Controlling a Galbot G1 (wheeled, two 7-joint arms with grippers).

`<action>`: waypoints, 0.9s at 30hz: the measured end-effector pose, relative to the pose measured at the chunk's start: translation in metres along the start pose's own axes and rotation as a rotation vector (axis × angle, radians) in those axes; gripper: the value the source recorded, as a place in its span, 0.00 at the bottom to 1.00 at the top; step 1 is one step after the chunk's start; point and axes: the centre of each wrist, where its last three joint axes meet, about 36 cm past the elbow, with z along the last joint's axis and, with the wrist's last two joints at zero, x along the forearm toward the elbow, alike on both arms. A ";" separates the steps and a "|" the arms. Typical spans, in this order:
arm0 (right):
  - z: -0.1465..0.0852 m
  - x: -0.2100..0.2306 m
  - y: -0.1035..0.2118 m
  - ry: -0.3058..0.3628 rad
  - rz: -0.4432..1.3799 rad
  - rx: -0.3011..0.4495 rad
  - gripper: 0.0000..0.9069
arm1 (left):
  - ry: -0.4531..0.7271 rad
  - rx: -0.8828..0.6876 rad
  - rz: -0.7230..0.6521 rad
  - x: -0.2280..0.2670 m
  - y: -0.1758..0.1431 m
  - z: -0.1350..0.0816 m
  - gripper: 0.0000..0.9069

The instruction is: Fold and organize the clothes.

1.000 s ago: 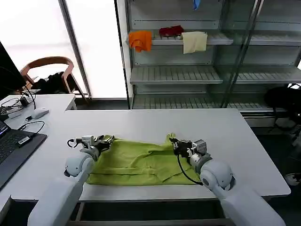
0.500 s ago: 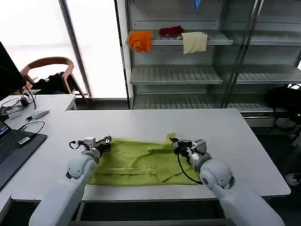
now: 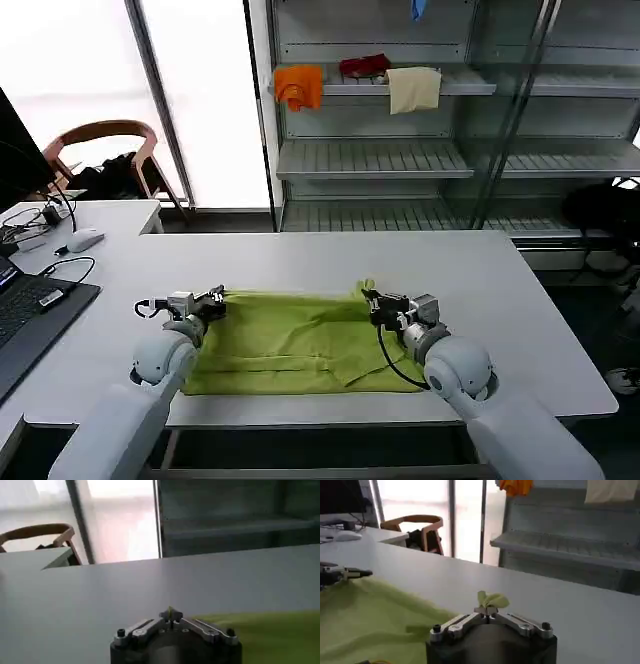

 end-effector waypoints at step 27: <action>0.004 0.021 0.001 -0.002 -0.014 0.006 0.00 | -0.175 0.019 0.001 0.095 -0.015 -0.004 0.00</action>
